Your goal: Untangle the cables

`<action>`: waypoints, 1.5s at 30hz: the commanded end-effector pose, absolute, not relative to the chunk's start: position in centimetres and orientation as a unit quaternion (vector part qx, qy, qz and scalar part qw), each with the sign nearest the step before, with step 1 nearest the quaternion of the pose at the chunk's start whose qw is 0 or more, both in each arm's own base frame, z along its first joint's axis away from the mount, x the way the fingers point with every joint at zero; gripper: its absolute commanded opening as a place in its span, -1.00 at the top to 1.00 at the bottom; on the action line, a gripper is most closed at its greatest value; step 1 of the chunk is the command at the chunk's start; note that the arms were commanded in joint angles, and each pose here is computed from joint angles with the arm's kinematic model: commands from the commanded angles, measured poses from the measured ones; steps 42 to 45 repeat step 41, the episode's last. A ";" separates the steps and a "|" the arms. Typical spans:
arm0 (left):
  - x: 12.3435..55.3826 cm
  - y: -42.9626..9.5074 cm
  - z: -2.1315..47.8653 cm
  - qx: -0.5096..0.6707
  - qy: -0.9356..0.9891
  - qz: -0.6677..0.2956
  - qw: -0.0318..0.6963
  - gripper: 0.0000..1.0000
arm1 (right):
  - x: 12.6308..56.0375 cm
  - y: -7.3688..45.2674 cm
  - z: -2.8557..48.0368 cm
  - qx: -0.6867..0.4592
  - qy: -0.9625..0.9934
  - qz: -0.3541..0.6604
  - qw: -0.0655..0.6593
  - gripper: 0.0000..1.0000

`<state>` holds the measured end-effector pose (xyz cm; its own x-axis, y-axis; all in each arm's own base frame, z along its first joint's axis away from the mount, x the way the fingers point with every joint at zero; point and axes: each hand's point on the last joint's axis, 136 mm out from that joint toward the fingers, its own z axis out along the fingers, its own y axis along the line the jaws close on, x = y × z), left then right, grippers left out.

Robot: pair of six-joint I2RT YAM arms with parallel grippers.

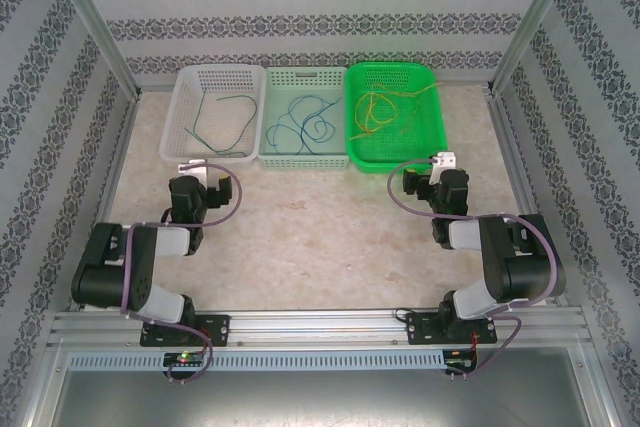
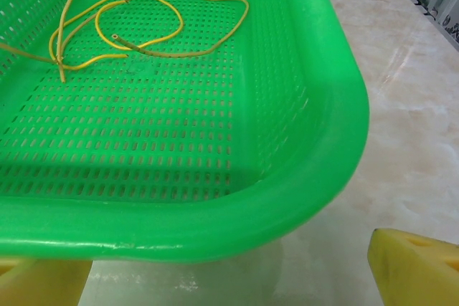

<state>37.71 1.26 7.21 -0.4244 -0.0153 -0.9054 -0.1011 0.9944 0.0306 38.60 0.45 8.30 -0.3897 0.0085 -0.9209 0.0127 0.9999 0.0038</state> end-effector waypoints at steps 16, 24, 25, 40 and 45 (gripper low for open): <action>39.8 1.2 8.3 -0.024 0.833 0.033 0.552 -0.99 | 39.7 0.4 10.6 0.008 0.811 0.001 0.585 -0.96; 39.8 1.2 8.3 -0.024 0.833 0.033 0.552 -0.99 | 39.7 0.4 10.5 0.008 0.811 0.001 0.585 -0.96; 39.8 1.2 8.3 -0.024 0.833 0.033 0.552 -0.99 | 39.7 0.4 10.5 0.008 0.811 0.000 0.585 -0.96; 39.8 1.2 8.3 -0.024 0.833 0.033 0.552 -0.99 | 39.7 0.3 10.5 0.008 0.811 -0.002 0.584 -0.96; 39.8 1.2 8.3 -0.025 0.833 0.033 0.552 -0.99 | 39.8 0.4 10.5 0.008 0.811 -0.001 0.585 -0.96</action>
